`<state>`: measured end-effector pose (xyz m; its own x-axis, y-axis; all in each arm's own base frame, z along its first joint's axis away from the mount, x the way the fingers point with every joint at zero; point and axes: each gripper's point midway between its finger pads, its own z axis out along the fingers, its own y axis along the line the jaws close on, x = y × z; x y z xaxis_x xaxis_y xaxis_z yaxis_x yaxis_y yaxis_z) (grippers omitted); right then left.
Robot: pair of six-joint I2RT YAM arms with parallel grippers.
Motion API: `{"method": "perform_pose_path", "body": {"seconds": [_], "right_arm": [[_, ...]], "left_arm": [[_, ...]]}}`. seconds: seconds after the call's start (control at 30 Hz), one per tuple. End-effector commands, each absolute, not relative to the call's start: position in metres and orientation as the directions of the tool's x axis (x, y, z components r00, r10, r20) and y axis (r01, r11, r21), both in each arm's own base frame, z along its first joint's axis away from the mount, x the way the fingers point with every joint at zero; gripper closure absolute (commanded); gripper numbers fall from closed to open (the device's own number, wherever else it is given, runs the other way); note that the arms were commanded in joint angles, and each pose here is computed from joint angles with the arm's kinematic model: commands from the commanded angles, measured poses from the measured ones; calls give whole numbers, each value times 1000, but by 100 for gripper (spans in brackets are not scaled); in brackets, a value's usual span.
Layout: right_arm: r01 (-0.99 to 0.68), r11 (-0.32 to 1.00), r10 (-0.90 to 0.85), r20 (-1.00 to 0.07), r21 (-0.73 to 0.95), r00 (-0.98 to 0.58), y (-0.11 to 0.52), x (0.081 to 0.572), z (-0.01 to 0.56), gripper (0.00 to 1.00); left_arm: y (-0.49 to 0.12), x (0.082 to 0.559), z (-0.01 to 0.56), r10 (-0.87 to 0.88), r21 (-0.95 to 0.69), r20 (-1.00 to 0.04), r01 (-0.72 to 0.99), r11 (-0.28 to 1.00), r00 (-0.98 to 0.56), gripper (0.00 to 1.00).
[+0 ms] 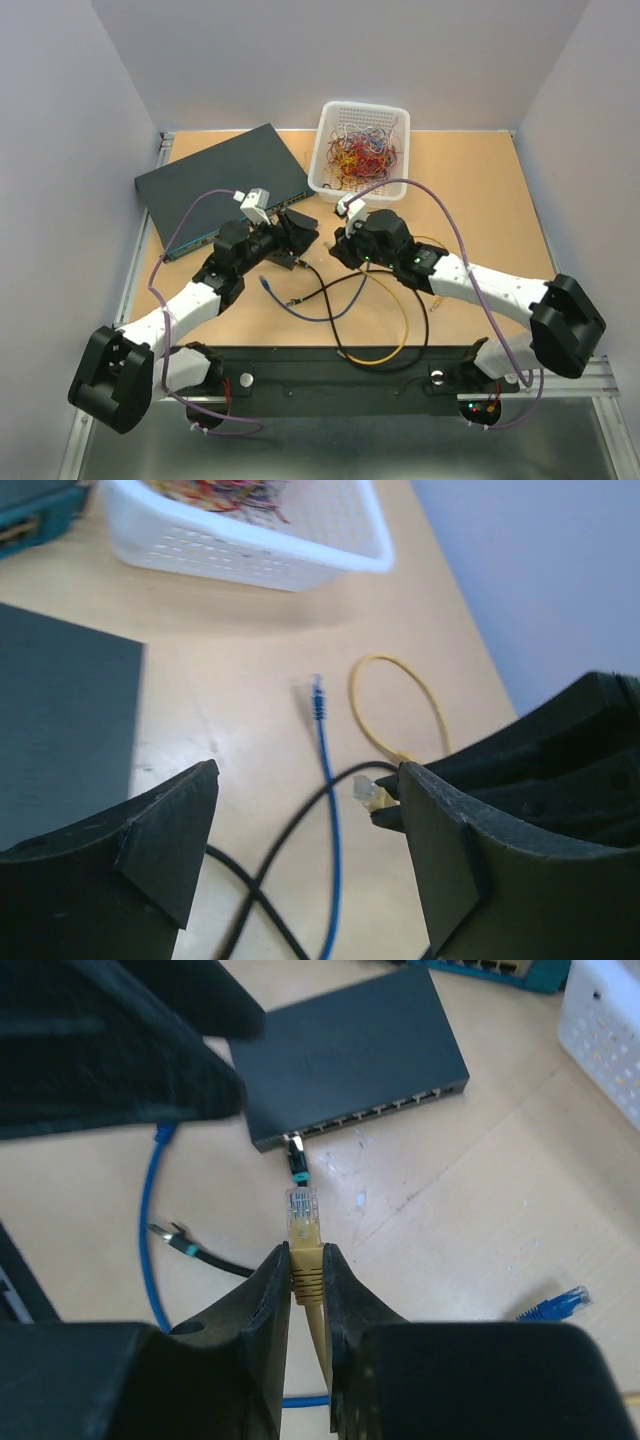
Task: Insert the plug into the switch port
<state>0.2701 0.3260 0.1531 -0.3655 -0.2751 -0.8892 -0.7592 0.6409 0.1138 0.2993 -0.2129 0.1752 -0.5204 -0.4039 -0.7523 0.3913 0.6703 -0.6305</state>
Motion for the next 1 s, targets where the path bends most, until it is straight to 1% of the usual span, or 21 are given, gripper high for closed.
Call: {"method": "perform_pose_path", "body": {"seconds": [0.0,0.13,0.27,0.3,0.47,0.5,0.57,0.63,0.67,0.77,0.8,0.87,0.93,0.97], "right_arm": [[-785,597,-162,-934,165,-319,333,263,190,100],[-791,587,-136,-942,174,-308,331,258,202,100],[-797,576,-122,-945,182,-304,330,254,207,100],[-799,571,-122,-943,189,-310,330,252,206,99],[-802,564,-103,-946,198,-306,327,248,213,100],[-802,563,-95,-947,202,-306,327,247,215,99],[-802,560,-82,-950,207,-302,326,245,219,99],[-806,554,-67,-953,211,-296,325,243,224,99],[-806,552,-64,-953,214,-297,325,243,224,100],[-806,551,-61,-952,218,-299,325,242,224,100],[-807,549,-61,-952,219,-300,326,241,223,100],[-807,547,-59,-952,221,-301,326,241,223,100],[-802,556,-52,-954,217,-295,324,242,226,99],[-793,571,-46,-956,213,-290,322,245,228,93]], "left_arm": [[-243,279,210,-424,-659,-748,499,562,-510,18],[-265,264,205,-405,-670,-738,518,531,-540,21],[-274,261,199,-410,-683,-725,504,528,-553,23],[-275,262,197,-411,-686,-722,500,528,-557,27],[-283,263,198,-419,-696,-714,504,511,-561,36],[-285,263,195,-411,-696,-713,502,514,-568,41],[-289,264,195,-406,-697,-712,506,508,-573,46],[-293,263,192,-401,-700,-709,506,505,-580,53],[-294,263,191,-399,-701,-707,505,504,-584,62],[-297,261,192,-401,-707,-702,507,493,-589,75],[-297,261,193,-404,-707,-702,507,493,-586,87],[-298,260,195,-407,-711,-699,506,488,-588,100],[-297,259,197,-411,-713,-698,509,483,-587,100],[-297,259,198,-413,-717,-693,506,480,-591,100]]}}
